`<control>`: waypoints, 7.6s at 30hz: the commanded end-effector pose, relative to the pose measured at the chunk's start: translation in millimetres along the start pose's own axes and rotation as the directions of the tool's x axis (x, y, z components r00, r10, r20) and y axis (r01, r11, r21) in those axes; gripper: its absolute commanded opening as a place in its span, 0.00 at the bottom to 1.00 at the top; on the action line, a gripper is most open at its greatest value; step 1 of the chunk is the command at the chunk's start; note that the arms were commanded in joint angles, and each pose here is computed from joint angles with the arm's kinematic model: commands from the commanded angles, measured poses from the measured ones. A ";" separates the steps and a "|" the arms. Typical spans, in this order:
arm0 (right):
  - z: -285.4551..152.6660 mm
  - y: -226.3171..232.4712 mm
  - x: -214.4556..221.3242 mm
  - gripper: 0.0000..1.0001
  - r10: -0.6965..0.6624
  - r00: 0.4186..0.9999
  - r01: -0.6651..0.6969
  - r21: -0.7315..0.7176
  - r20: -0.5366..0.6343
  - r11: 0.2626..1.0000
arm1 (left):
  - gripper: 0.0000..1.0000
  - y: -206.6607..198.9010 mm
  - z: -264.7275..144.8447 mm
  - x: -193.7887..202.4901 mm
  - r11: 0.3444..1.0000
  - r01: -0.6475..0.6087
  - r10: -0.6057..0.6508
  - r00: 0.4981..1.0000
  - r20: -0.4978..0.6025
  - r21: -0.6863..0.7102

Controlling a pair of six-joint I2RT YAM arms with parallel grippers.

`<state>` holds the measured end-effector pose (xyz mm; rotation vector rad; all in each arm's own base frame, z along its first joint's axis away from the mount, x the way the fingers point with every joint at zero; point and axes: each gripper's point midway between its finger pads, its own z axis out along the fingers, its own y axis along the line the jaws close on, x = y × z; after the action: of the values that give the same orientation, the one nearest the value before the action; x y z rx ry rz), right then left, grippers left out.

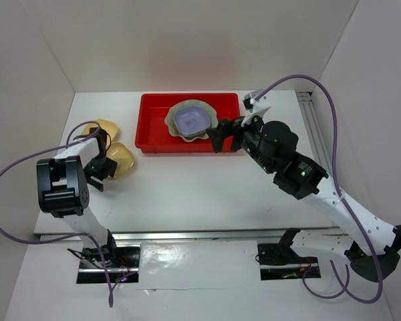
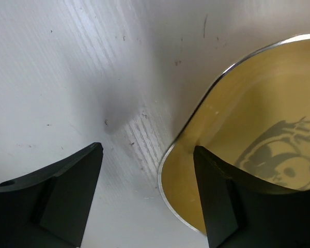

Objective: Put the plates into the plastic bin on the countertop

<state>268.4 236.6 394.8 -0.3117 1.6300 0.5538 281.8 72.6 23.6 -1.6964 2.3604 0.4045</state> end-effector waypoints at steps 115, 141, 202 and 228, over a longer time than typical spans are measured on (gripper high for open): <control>-25.2 -4.3 -7.5 1.00 0.072 0.994 -0.071 -0.014 0.082 0.997 | 0.96 -127.0 -25.6 -148.9 0.942 0.089 -0.114 0.992 0.060 0.324; -19.9 -7.1 -5.1 1.00 0.060 0.995 -0.061 0.008 0.080 0.998 | 0.00 -128.6 37.4 -129.6 0.955 0.085 -0.081 0.996 -0.023 0.283; -52.4 -26.1 -38.6 1.00 0.118 0.982 -0.131 0.084 0.146 0.988 | 0.25 -317.3 -204.6 128.7 0.580 -0.390 0.329 0.915 0.232 0.715; -68.8 -65.2 1.4 1.00 0.074 0.997 -0.071 0.291 0.002 0.954 | 1.00 -54.1 -354.7 28.8 0.462 -0.610 0.200 0.779 0.594 0.644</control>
<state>250.4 165.5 388.1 -0.0751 1.6892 0.4155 356.4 -115.6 369.9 -0.5083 1.9764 -0.3793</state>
